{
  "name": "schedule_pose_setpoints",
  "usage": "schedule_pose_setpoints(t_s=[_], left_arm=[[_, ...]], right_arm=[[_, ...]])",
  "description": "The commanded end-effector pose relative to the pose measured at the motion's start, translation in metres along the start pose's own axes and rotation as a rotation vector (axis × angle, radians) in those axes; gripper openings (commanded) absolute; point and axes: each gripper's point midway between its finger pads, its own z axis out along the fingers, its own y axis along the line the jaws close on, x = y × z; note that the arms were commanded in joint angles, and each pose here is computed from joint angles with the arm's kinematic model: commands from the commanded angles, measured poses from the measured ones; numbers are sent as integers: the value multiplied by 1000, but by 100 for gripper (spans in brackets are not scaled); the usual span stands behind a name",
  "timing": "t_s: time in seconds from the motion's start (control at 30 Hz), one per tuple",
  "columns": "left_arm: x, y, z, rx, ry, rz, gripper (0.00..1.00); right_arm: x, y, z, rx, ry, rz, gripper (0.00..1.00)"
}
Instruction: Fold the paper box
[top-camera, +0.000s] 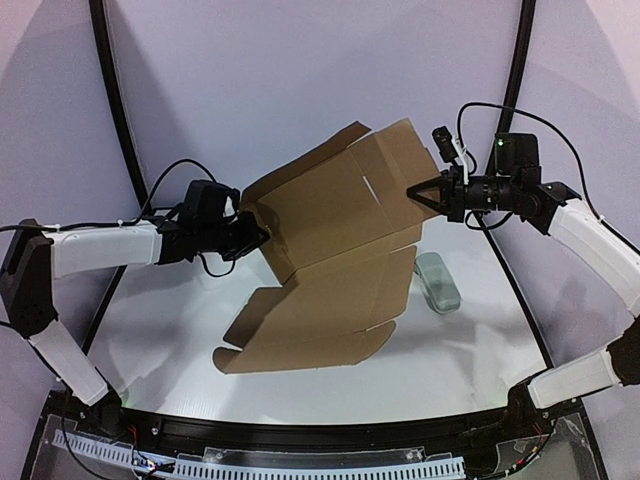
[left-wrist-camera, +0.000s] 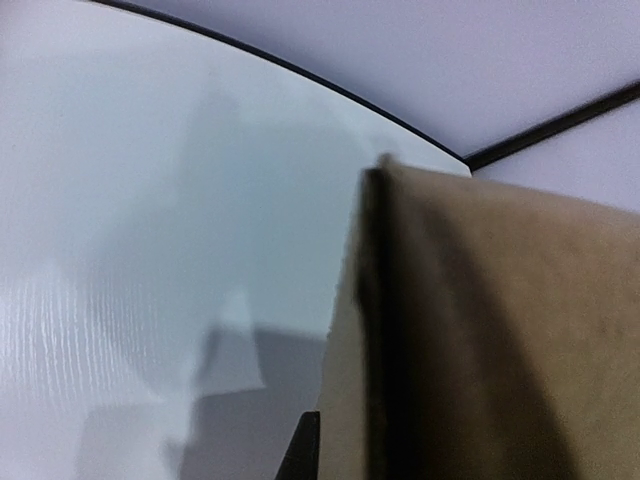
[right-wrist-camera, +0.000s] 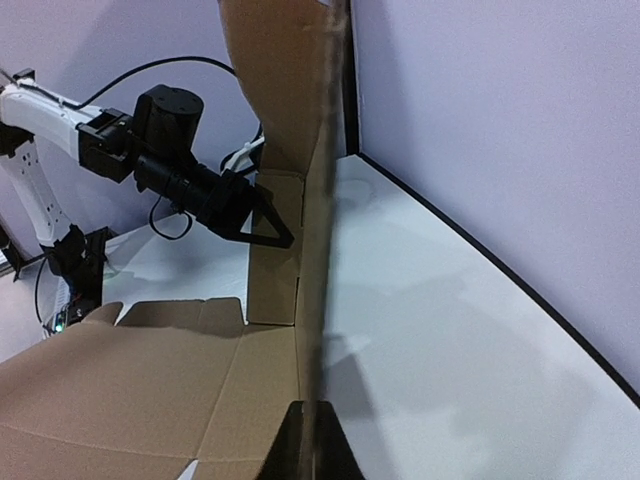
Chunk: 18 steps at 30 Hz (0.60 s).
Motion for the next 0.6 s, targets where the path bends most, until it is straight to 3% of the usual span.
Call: schedule_pose_setpoints(t_s=[0.0,0.03,0.07,0.17,0.37,0.5,0.57], left_arm=[[-19,2,-13,60,-68,105,1],[-18,-4,-15,88,-61,134,1],[-16,-10,-17,124,-56,181,1],[-19,-6,-19,107,-92,292,1],[-21,1,-18,89,-177,548,3],[-24,0,-17,73,-181,638,4],[-22,-7,-17,99,-169,693,3]], right_arm=[[-14,7,-11,13,-38,-41,33],[-14,3,-11,39,-35,-36,44],[-14,-4,-12,76,-33,-32,67],[-15,-12,-16,140,-26,-40,98],[-19,4,-33,147,-17,-127,98],[-18,17,-47,156,20,-184,98],[-34,12,-56,224,-30,-182,98]])
